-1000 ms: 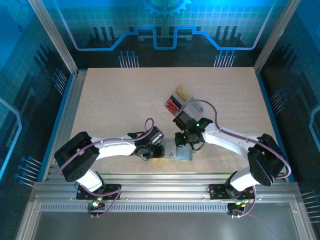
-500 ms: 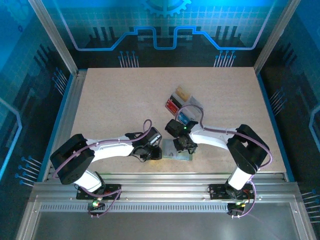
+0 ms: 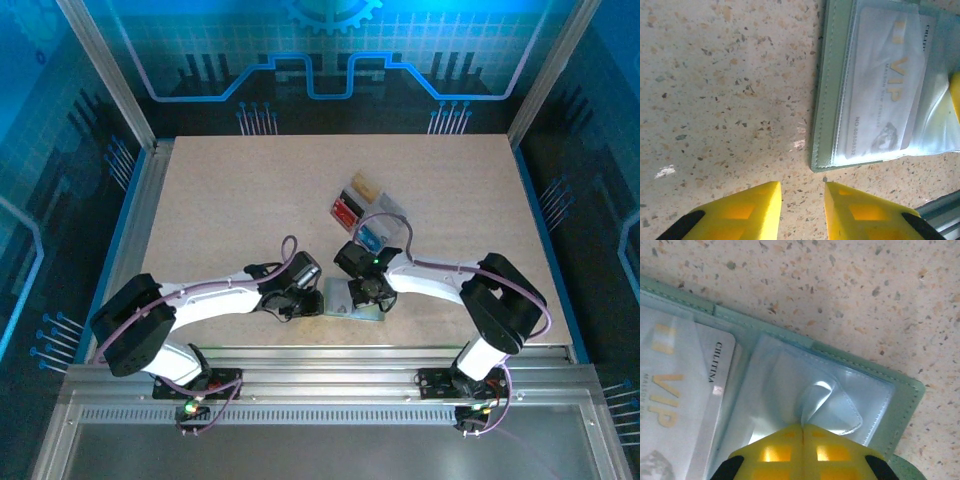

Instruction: Put the credit cards into the card holder

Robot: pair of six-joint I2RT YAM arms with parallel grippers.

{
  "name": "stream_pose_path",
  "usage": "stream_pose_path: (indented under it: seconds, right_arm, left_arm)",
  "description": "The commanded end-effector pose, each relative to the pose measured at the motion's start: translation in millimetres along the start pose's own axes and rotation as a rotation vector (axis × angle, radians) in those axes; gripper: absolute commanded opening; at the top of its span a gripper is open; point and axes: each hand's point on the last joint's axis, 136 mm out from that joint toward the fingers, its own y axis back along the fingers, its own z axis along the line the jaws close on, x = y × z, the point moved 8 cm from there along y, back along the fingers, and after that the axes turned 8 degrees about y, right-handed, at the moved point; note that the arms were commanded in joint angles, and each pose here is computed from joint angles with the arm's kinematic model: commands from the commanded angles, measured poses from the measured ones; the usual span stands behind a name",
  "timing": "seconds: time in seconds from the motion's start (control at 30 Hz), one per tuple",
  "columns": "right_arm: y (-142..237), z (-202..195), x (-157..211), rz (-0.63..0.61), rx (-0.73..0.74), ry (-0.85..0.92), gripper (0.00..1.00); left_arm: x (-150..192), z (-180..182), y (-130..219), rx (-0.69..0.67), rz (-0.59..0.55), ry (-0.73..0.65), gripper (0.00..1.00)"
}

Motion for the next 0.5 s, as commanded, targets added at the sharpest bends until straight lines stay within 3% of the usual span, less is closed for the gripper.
stream_pose_path:
  seconds: [0.0,0.3,0.47]
  right_arm:
    - [6,-13,14,0.05,0.063,0.034,0.0]
    - [23,-8,-3,0.038,0.084,0.143,0.0]
    - [27,4,-14,0.043,0.022,0.147,0.01]
  left_arm:
    - [-8,-7,8,-0.018,-0.018,0.02,0.3]
    - [-13,-11,-25,-0.065,0.031,0.002,0.3]
    - [-10,-15,-42,0.004,0.078,-0.019,0.29]
